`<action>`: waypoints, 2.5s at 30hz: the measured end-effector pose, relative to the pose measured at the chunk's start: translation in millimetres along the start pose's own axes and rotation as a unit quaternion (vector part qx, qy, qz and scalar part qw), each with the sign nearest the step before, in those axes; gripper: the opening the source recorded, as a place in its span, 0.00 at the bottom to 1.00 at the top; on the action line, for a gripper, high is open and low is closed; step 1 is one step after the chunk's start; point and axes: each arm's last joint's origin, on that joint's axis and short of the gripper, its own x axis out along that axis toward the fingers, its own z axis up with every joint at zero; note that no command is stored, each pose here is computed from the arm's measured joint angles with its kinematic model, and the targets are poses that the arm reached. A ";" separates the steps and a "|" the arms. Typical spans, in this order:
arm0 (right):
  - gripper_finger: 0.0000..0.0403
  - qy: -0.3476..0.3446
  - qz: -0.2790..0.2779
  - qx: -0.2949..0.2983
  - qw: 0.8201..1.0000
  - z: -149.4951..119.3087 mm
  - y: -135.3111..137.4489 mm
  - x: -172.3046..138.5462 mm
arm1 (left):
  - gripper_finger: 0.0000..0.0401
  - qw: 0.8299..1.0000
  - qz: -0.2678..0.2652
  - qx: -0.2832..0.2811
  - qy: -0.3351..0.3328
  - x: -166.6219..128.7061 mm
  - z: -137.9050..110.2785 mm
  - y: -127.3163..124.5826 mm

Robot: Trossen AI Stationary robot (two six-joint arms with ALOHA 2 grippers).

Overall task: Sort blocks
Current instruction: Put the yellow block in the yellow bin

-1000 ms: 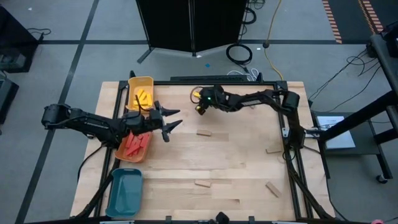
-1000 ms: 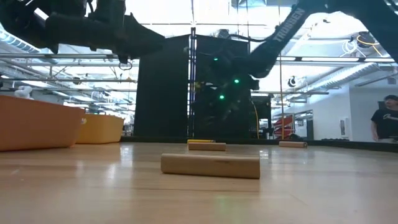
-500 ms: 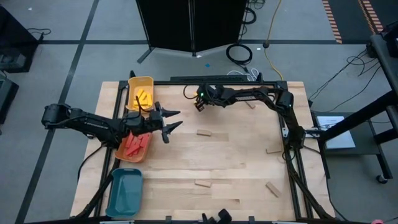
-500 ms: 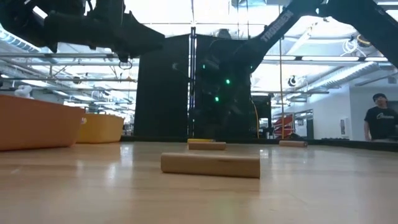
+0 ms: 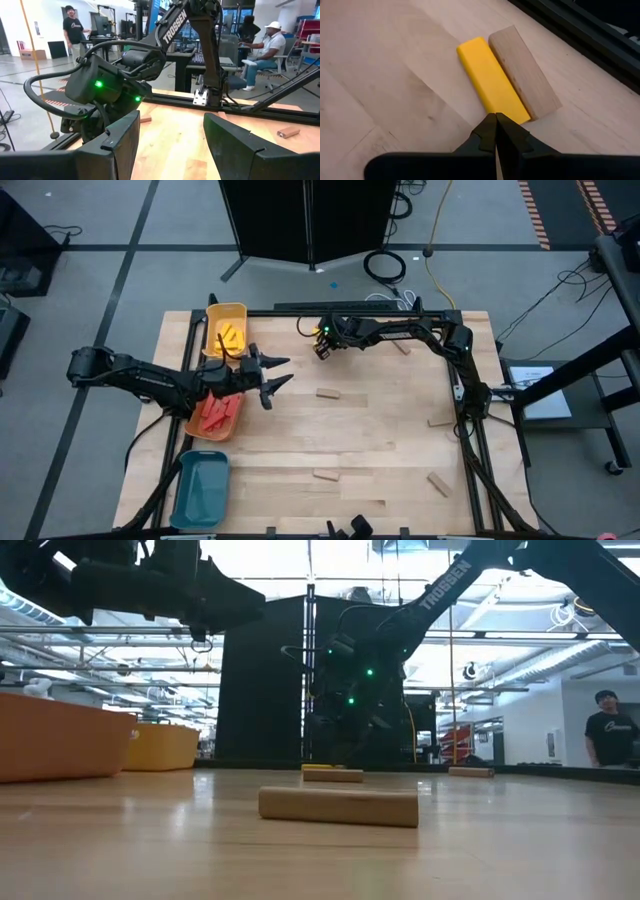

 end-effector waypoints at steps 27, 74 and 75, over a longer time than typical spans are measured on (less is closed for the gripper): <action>0.00 0.022 0.008 0.011 1.000 5.5 -17.6 -2.5 | 0.54 1.000 0.000 0.004 0.000 0.0 0.0 0.0; 0.00 0.051 0.048 0.043 0.997 3.6 -21.4 0.4 | 0.54 1.000 0.000 0.012 -0.003 0.0 0.7 0.0; 0.00 0.050 0.048 0.043 0.997 3.8 -21.5 0.4 | 0.54 1.000 0.000 0.012 -0.004 0.0 0.7 0.0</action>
